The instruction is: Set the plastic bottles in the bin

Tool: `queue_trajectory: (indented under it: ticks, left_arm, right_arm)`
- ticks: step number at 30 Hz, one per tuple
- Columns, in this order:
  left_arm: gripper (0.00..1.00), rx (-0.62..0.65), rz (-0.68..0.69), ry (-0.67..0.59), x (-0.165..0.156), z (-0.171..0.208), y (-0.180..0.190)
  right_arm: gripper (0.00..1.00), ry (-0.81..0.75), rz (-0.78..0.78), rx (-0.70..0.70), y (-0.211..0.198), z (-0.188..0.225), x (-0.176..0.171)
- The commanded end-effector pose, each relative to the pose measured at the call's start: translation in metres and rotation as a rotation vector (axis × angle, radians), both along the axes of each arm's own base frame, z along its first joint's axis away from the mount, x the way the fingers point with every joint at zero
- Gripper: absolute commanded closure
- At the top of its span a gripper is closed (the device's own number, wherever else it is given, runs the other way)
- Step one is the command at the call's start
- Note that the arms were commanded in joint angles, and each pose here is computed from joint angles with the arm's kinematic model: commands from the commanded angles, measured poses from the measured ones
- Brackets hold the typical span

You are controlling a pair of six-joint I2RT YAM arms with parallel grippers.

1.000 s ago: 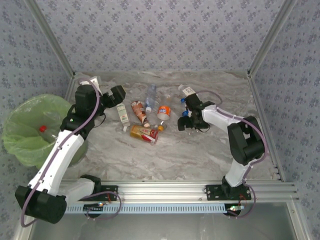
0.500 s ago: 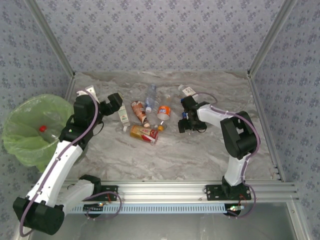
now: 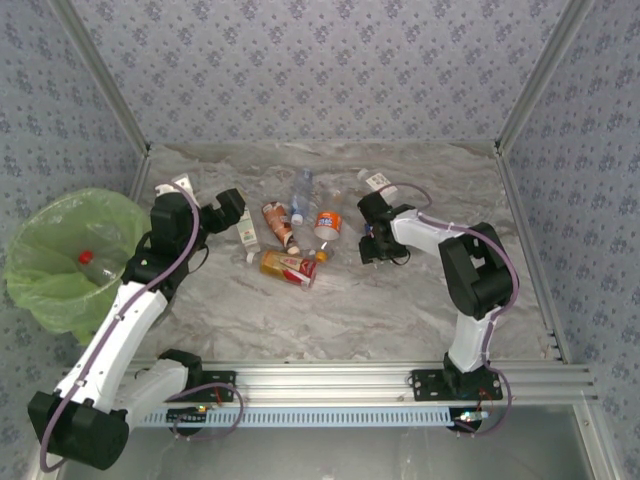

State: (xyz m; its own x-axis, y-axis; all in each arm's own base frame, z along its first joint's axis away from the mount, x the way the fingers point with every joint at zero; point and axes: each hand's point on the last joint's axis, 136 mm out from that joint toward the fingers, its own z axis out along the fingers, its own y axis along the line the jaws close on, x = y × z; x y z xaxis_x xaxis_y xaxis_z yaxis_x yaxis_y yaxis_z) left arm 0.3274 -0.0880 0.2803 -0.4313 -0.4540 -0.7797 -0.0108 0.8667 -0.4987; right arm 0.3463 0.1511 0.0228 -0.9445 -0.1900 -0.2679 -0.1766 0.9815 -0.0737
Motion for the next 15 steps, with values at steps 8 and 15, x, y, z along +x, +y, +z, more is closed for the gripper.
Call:
queue_trajectory:
  ticks: [8, 15]
  left_arm:
    - [0.01, -0.043, -0.050, -0.001, 0.007, -0.001, -0.013]
    - [0.01, -0.099, -0.138, 0.026, 0.013, -0.005, -0.034]
  right_arm:
    - [0.41, -0.147, -0.027, 0.017, -0.006, 0.036, -0.004]
    - [0.46, -0.286, 0.039, 0.046, 0.009, 0.069, -0.008]
